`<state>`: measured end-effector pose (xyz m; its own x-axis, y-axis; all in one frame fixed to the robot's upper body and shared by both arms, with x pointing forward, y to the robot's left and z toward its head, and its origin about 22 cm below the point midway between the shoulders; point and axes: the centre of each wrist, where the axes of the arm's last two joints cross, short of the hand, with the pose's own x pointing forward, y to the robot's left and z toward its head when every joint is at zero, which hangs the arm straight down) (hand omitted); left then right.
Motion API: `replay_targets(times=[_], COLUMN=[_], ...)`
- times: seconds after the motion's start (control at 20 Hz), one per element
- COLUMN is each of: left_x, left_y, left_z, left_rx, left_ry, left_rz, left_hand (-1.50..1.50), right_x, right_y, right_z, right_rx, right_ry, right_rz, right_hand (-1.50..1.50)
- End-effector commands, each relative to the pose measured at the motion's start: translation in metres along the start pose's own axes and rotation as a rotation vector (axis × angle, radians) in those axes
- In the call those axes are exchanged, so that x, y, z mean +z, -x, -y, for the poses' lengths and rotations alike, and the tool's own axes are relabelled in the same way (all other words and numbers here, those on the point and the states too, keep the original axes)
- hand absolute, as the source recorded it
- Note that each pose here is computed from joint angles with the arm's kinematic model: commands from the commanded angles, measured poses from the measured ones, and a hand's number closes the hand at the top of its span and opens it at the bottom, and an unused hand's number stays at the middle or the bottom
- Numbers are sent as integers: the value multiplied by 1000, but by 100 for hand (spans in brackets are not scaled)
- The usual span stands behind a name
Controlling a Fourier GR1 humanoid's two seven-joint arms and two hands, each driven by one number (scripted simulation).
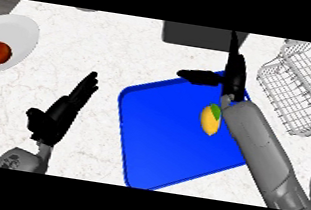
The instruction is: Pick the lemon from the tray and place it in the tiered basket
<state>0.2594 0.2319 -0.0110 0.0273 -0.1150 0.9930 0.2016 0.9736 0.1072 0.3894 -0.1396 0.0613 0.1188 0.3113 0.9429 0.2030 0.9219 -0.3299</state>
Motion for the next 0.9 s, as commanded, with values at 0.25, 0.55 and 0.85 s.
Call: replay_targets(times=[0.25, 0.55, 0.85], left_x=[3, 3, 4], left_y=[11, 14, 11], left_z=[-5, -7, -4], left_rx=[-10, 2, 8], left_ry=[1, -22, -15], left_rz=[-20, -16, 3], left_hand=[0, 0, 0], right_x=[-30, -14, 6], right_y=[-33, -110, -131], right_z=[27, -6, -7], right_rx=[738, 991, 1021], right_ry=[-238, -462, -488], right_rz=[-291, -407, -490], right_hand=[-150, -150, -150])
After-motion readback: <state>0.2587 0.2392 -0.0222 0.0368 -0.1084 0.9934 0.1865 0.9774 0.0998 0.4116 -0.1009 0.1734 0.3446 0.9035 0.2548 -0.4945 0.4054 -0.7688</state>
